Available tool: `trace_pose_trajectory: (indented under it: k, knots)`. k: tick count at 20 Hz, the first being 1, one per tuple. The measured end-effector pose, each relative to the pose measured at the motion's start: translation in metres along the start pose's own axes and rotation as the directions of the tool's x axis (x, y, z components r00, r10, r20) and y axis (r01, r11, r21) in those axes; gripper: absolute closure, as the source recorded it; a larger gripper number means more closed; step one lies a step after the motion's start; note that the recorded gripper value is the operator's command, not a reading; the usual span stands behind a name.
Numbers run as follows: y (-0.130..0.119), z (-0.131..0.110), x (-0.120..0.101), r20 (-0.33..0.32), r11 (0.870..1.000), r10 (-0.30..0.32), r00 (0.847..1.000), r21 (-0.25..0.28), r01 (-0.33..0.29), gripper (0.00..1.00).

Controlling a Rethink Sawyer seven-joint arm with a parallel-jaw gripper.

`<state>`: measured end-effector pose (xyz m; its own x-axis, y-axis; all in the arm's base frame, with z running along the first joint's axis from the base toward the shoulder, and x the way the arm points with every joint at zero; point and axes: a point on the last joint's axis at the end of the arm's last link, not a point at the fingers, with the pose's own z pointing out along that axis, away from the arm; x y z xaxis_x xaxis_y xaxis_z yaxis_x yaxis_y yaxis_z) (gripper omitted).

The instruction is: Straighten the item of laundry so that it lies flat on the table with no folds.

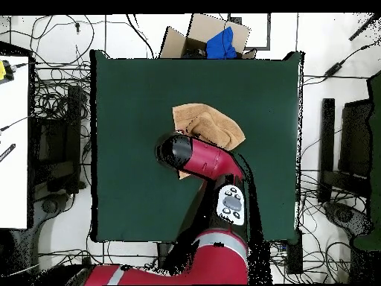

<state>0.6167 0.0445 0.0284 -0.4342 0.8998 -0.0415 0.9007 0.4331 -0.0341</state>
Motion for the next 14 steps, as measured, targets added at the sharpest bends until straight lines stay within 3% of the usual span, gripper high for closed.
trace_pose_trajectory:
  k: [14]
  knots:
    - [-0.006,-0.018,0.007,-0.008,0.998,-0.054,0.999,0.026,0.054,1.0]
